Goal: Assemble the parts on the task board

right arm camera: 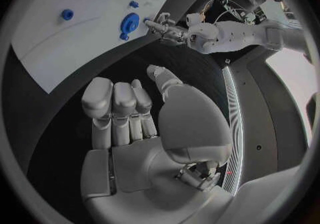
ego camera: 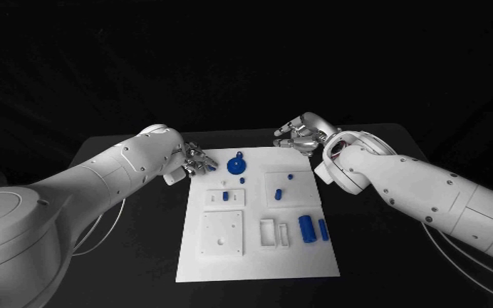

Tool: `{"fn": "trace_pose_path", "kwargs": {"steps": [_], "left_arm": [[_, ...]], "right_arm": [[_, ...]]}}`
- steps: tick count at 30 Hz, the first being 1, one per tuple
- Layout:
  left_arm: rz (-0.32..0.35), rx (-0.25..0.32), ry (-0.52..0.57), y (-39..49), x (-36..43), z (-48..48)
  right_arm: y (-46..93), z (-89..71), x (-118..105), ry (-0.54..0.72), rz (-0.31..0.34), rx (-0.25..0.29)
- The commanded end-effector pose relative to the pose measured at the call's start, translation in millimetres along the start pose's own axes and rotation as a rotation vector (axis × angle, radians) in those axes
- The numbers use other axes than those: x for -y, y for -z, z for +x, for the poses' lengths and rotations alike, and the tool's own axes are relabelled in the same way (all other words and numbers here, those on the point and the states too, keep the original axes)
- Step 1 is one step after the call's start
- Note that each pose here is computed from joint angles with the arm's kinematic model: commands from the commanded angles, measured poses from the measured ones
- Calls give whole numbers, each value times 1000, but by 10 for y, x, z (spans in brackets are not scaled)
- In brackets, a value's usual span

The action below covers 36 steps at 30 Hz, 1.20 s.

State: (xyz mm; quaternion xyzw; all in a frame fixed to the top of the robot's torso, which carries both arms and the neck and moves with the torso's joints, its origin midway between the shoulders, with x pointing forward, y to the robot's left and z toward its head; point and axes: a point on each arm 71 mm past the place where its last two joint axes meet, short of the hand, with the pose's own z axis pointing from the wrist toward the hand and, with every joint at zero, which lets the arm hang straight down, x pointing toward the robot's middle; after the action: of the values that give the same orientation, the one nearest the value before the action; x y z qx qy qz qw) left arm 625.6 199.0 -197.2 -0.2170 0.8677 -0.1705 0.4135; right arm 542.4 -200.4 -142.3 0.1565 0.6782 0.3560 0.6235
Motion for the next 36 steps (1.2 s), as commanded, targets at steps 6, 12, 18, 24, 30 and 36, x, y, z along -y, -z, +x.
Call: {"fn": "trace_pose_path", "kwargs": {"steps": [6,12,18,24,30,36], "left_arm": [[22,-46,39,10,26,55],[22,-49,60,44,19,60],[24,-73,47,159,31,49],[17,-86,36,269,17,62],[9,-78,24,387,-7,61],[7,-46,14,465,-29,78]], "right_arm": [[4,3,-2,4,-3,-14],[19,-35,40,8,6,-9],[32,-78,101,12,19,-2],[43,-73,149,10,29,-3],[57,-44,198,6,39,-7],[69,-25,231,3,46,-11]]}}
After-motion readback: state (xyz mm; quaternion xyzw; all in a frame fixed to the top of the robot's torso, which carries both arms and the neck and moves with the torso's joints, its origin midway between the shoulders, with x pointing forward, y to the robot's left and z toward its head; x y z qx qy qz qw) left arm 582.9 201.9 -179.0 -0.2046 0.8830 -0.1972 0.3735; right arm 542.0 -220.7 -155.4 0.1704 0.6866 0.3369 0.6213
